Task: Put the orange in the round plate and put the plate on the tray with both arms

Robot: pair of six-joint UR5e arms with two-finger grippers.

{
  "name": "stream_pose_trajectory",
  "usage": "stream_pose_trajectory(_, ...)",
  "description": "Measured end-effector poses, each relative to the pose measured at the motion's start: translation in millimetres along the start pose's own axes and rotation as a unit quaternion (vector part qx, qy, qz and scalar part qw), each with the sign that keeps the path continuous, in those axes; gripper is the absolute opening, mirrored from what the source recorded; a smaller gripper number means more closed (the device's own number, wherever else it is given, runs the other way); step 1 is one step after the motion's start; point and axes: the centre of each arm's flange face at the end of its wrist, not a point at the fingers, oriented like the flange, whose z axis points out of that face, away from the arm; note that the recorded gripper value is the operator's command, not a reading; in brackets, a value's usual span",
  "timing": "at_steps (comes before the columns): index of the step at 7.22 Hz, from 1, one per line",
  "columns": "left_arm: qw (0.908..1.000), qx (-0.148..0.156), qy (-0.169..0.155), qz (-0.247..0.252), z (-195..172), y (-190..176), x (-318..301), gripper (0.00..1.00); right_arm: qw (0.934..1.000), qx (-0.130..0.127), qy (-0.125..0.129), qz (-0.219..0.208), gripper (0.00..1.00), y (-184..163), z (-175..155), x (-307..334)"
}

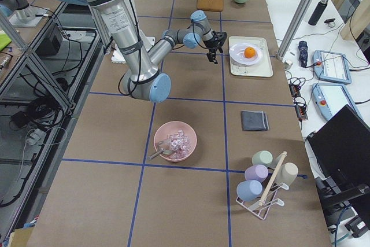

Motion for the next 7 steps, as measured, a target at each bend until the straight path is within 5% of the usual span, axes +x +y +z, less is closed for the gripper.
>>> stream_pose_trajectory(2,0.9998,-0.011,-0.001,-0.015,3.5,48.2,-0.1,0.99,0.9924,-0.057,0.026,-0.106,1.00,-96.2,-1.8,70.8)
stream_pose_trajectory(4,0.9998,-0.007,-0.002,-0.017,-2.9,82.0,5.1,0.99,0.9746,-0.108,0.023,-0.195,1.00,-198.6,-20.1,188.2)
stream_pose_trajectory(7,0.9998,-0.005,-0.003,-0.017,-4.7,90.8,6.1,0.99,0.9545,-0.151,0.004,-0.257,1.00,-284.8,-65.6,402.1)
